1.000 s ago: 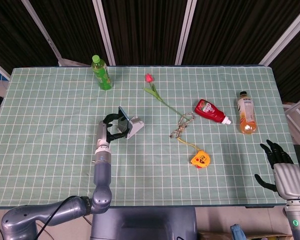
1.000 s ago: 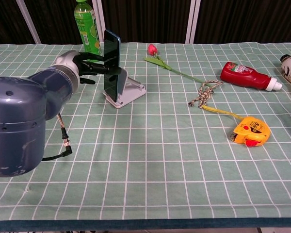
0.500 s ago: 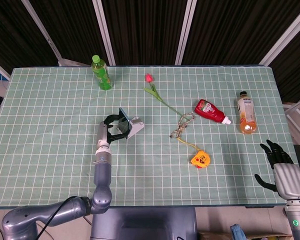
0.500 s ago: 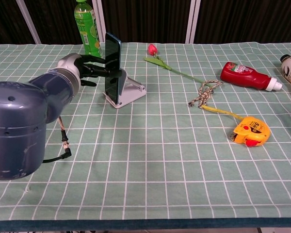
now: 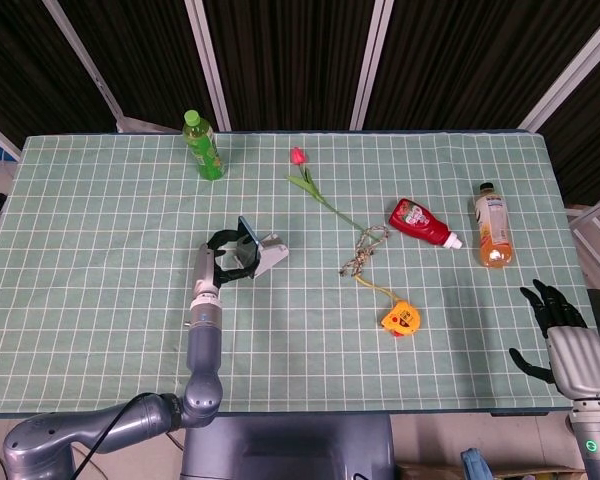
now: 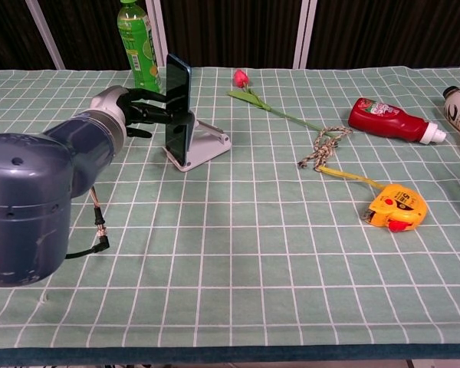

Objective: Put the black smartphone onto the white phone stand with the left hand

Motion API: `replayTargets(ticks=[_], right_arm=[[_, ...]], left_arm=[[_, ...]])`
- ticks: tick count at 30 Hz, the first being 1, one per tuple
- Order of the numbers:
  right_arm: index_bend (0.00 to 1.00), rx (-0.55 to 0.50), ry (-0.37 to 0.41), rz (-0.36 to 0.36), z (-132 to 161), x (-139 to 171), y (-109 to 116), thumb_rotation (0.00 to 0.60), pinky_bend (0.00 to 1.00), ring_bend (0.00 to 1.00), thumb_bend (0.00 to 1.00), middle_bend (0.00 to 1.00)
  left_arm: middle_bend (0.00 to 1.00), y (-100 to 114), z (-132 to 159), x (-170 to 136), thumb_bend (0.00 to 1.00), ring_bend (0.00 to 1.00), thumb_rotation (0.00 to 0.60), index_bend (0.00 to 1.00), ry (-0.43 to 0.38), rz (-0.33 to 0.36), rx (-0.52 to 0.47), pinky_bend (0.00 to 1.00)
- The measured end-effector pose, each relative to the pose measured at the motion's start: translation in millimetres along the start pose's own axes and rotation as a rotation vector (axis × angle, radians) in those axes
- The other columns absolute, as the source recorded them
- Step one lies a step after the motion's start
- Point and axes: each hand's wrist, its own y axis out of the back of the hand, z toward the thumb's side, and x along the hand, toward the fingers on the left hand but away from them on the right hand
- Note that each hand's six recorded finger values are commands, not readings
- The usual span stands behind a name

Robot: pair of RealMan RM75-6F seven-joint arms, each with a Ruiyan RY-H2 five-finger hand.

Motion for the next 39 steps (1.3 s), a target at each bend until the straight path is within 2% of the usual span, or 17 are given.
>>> replayTargets(ticks=[7,21,39], right_arm=[[0.12,0.0,0.0,0.0,-0.1,0.0,0.0,0.6,0.19,0.0,0.34,0.02],[0.12,0.0,0.0,0.0,-0.1,0.1,0.0,0.6,0.19,0.0,0.34,0.02],[0.12,0.0,0.001,-0.001,-0.1,0.3,0.0,0.6,0.19,0.0,0.34,0.02]], left_arm=[[0.51,-0.4,-0.2,-0.1,0.27,0.15,0.6,0.49,-0.002,-0.003,0.004,0.21],[0.36,-1.8,0.1,-0.8,0.27,0.11,0.6,0.34,-0.005,-0.019,0.014,0.19],[0.26,-0.9,1.4,-0.3,0.26,0.07,0.6,0.25,-0.004,-0.026,0.018,0.17]])
